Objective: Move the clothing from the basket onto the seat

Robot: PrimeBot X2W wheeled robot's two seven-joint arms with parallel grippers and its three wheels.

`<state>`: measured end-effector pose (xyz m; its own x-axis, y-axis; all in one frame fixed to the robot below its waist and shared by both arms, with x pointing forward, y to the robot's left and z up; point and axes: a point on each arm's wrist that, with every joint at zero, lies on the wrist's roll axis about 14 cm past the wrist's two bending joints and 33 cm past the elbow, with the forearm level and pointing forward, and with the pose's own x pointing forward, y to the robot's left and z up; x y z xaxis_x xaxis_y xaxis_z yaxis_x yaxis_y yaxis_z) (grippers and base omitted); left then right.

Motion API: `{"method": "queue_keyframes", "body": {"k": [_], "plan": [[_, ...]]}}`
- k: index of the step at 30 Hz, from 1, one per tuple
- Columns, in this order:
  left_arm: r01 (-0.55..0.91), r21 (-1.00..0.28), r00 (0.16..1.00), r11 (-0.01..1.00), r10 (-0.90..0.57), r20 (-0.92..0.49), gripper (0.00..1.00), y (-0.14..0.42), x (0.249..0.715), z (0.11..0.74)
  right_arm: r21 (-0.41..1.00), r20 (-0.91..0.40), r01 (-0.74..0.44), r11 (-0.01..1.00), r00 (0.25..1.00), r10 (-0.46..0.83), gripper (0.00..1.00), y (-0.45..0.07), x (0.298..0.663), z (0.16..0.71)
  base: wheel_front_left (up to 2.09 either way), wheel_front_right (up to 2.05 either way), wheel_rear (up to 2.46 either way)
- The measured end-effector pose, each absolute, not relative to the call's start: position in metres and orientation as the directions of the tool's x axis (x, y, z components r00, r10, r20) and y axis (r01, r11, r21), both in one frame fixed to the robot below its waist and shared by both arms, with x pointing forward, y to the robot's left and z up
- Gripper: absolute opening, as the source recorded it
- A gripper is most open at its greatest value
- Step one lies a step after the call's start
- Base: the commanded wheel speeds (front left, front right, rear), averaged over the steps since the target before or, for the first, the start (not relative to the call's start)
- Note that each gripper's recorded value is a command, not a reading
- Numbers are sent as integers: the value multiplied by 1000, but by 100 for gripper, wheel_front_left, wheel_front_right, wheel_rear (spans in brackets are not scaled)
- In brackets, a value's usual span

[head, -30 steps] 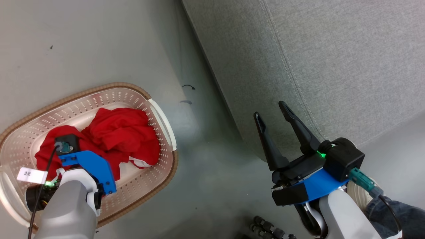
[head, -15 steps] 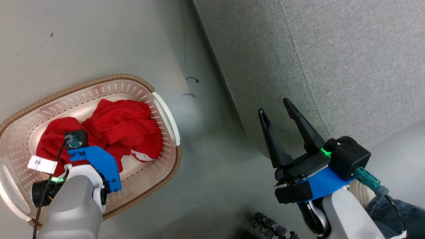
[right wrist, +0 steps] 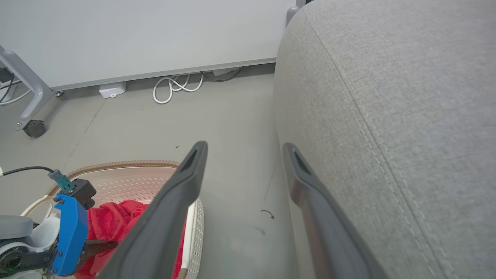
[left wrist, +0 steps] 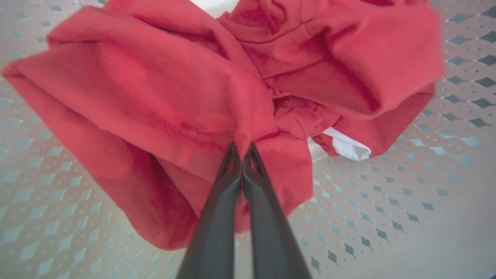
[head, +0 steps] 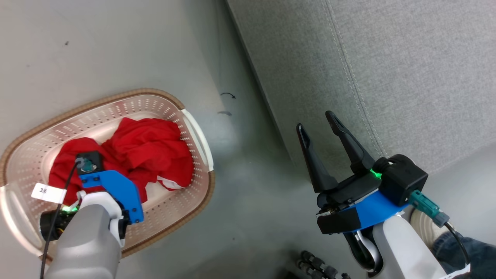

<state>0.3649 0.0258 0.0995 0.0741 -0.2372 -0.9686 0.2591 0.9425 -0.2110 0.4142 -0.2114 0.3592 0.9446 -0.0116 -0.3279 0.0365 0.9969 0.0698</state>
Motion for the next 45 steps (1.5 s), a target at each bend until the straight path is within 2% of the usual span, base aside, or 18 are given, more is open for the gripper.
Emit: {"method": "queue_keyframes", "body": {"k": [4, 9, 10, 23, 36, 45], "plan": [[225, -237, 100, 945, -265, -959, 0, 22, 368, 112, 69, -307, 13, 998, 952, 9, 100, -206, 420, 364, 0, 0, 0], [208, -264, 179, 942, -302, -937, 0, 22, 379, 140, 72, -261, -28, 997, 964, 45, 100, -195, 427, 379, 0, 0, 0], [203, -275, 222, 940, -317, -922, 0, 22, 385, 154, 72, -239, -46, 996, 969, 62, 100, -190, 429, 387, 0, 0, 0], [182, -316, 505, 931, -364, -782, 0, 47, 407, 257, 97, -116, -165, 982, 978, 176, 100, -147, 420, 436, 0, 0, 0], [309, -382, 732, 871, -474, -489, 0, 26, 430, 384, 96, -34, -293, 951, 954, 297, 100, -101, 404, 468, 0, 0, 0], [462, -346, 774, 817, -561, -292, 0, -5, 436, 463, 87, -4, -333, 939, 942, 334, 100, -88, 391, 482, 0, 0, 0]]}}
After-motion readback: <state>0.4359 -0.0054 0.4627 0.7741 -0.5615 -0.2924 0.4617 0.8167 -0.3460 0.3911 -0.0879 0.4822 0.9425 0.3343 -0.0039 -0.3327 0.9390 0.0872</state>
